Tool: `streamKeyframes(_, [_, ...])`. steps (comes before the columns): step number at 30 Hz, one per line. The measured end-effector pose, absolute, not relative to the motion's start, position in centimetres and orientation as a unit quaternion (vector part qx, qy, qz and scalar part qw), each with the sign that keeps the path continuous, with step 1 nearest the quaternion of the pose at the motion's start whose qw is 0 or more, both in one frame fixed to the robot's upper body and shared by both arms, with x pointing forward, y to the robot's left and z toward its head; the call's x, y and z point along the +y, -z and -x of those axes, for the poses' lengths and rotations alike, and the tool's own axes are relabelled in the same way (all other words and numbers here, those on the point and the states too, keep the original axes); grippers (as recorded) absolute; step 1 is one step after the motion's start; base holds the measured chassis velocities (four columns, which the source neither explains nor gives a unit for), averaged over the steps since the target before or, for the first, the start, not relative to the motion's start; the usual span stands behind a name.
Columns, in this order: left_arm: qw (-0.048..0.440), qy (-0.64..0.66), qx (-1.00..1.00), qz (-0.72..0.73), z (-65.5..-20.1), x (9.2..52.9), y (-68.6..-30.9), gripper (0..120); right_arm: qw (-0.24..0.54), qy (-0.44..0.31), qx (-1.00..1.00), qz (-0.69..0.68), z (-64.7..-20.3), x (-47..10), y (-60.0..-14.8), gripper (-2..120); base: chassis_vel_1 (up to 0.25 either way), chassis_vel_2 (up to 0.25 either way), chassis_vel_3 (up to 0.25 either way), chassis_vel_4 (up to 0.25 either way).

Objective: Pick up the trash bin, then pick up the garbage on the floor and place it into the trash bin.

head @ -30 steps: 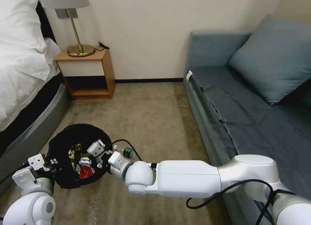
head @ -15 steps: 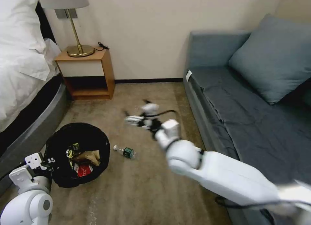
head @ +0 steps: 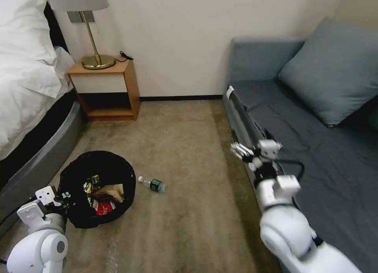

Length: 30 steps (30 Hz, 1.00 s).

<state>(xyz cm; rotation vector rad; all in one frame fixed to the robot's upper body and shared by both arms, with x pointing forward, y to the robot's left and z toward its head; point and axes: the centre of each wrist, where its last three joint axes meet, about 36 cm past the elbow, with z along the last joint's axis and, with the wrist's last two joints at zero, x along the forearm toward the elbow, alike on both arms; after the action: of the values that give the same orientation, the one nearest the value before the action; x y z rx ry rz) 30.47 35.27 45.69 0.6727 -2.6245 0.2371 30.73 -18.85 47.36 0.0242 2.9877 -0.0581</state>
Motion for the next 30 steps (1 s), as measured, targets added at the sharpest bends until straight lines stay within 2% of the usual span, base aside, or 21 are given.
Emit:
streamKeyframes(8, [0.206,-0.084,-0.944,-0.242,-30.6,35.4,-45.8,2,0.095,-0.006,0.995,-0.016,-28.8,-16.9,-45.8,100,0.0,0.0,0.0,0.0])
streamKeyframes(18, [0.204,-0.088,-0.944,-0.242,-30.6,35.3,-45.9,2,0.098,-0.007,0.995,-0.007,-29.2,-16.7,-45.1,100,-0.02,0.032,0.028,-0.02])
streamKeyframes(30, [0.207,-0.09,-0.943,-0.244,-30.9,35.4,-45.6,2,0.092,-0.005,0.996,0.002,-29.8,-16.4,-44.4,100,-0.186,0.192,0.188,-0.197])
